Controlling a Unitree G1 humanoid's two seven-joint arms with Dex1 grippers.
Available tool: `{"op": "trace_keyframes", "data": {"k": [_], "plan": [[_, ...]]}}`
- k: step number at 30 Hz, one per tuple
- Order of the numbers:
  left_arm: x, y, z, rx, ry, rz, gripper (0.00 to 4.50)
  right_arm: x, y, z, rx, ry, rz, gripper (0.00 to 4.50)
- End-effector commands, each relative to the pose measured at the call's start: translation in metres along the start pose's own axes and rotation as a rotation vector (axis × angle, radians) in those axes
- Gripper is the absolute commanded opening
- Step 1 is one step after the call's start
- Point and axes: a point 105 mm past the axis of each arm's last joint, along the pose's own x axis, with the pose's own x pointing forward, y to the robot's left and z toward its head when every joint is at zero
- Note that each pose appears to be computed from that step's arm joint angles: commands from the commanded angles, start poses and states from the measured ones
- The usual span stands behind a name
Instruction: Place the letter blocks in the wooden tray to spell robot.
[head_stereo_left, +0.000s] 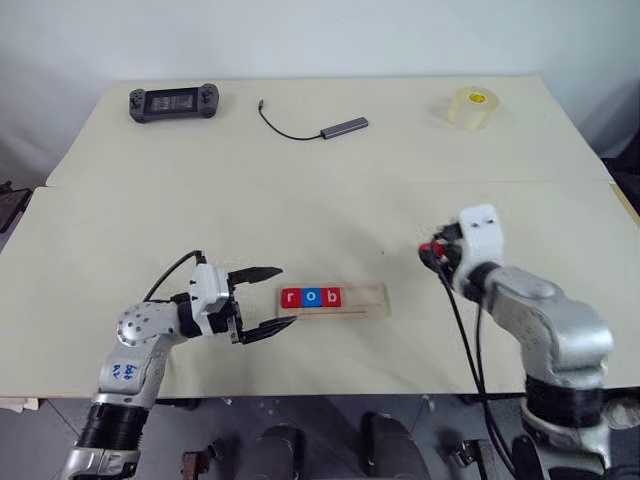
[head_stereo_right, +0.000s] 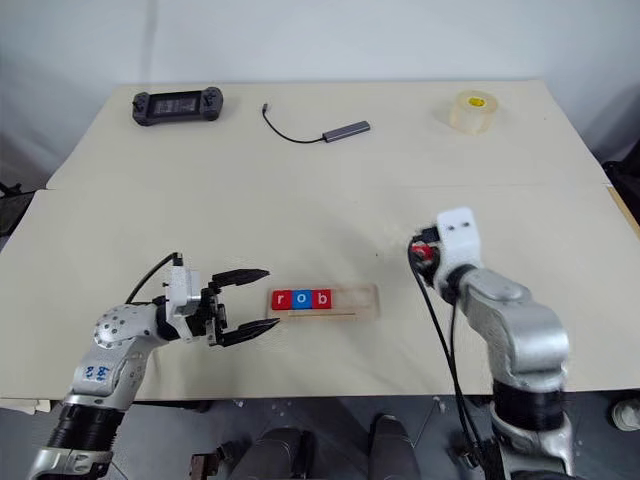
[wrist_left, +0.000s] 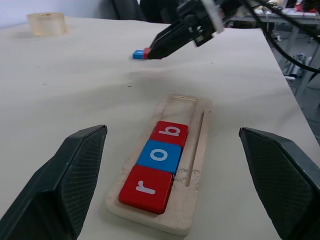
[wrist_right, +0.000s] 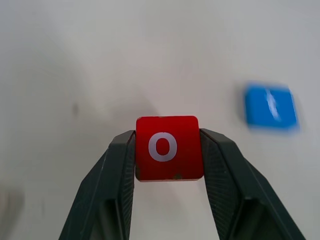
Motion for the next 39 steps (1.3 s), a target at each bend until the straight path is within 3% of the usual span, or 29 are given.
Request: {"op": "trace_keyframes", "data": {"k": [1,7,10,13,18,21,25,31,36,39], "plan": [[0.003,0.001,0.005,0.016,-0.022,-0.04,4.5,-0.024,0.005,-0.013,0.023,0.017,-0.027,1.88],[0.005,0.003,0.006,0.018,-0.025,-0.057,4.5,-0.03,0.013,-0.024,0.091,0.032,-0.056,1.88],[0.005,0.004,0.006,0.02,-0.026,-0.058,4.5,-0.03,0.018,-0.021,0.1,0.019,-0.029,2.51],[0.005,0.004,0.007,0.026,-0.027,-0.055,4.5,-0.034,0.012,0.001,-0.005,-0.041,0.075,3.41],[0.002,0.003,0.008,0.034,-0.027,-0.045,4.5,-0.041,-0.003,0.018,-0.233,-0.073,0.249,3.41],[0.001,0.001,0.009,0.039,-0.028,-0.043,4.5,-0.044,-0.009,0.024,-0.437,-0.107,0.47,3.41],[0.0,-0.002,0.012,0.046,-0.028,-0.048,4.5,-0.047,-0.01,0.001,-0.799,-0.048,0.766,3.41],[0.001,-0.009,0.015,0.05,-0.025,-0.066,4.5,-0.019,-0.029,-0.007,-0.908,0.008,0.845,3.41],[0.001,-0.012,0.016,0.05,-0.024,-0.061,4.5,0.001,-0.027,-0.008,-0.945,-0.015,0.874,3.41],[0.0,-0.013,0.016,0.052,-0.021,-0.046,4.5,0.008,-0.024,-0.019,-0.921,0.063,0.942,3.23]]}}
